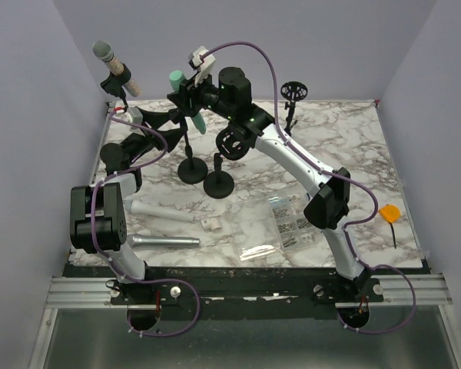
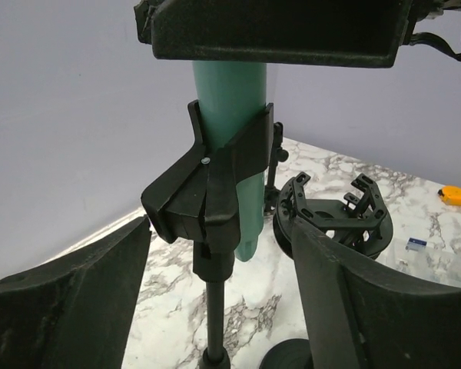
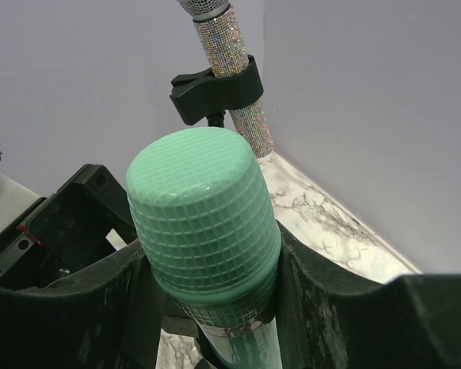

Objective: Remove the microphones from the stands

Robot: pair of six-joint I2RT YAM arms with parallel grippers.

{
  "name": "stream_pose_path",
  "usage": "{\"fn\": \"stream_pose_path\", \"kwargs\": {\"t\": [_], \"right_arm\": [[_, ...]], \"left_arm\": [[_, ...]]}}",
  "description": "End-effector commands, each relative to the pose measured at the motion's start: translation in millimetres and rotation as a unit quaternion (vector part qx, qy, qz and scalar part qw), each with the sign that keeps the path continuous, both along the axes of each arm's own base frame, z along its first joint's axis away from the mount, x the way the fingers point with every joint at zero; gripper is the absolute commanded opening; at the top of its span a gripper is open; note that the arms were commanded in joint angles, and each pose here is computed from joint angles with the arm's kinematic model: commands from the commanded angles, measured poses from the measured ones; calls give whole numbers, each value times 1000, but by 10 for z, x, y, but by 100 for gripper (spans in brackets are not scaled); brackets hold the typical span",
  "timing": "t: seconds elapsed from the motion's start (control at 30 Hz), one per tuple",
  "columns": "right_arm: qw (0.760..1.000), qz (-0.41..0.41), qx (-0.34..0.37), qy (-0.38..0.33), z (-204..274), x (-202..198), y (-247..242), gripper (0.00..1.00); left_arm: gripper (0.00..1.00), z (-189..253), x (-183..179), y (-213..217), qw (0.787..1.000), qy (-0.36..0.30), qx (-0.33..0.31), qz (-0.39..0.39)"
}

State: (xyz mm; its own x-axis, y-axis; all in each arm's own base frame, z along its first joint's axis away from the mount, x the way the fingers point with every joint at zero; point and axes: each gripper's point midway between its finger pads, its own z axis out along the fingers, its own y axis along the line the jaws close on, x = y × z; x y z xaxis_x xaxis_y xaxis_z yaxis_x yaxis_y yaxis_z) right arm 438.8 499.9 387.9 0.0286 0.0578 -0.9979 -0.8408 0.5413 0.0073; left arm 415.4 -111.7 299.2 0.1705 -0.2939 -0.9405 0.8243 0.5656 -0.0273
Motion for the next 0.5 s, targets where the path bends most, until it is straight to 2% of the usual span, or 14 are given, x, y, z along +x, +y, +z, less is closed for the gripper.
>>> {"fn": "stream_pose_path", "kwargs": {"t": [0.0,0.2,0.47], "right_arm": [[1000,-7,-1,-5,6,33,24,38],[1000,-2,-3,-3,-18,23,42,36],[1000,-6,-10,-17,2,48,24,36]], "left_arm": [[77,78,-41,30,999,-50,8,11],[81,132,11,79,998,-52,18,10],[77,179,111,76,998,-52,20,2]]}}
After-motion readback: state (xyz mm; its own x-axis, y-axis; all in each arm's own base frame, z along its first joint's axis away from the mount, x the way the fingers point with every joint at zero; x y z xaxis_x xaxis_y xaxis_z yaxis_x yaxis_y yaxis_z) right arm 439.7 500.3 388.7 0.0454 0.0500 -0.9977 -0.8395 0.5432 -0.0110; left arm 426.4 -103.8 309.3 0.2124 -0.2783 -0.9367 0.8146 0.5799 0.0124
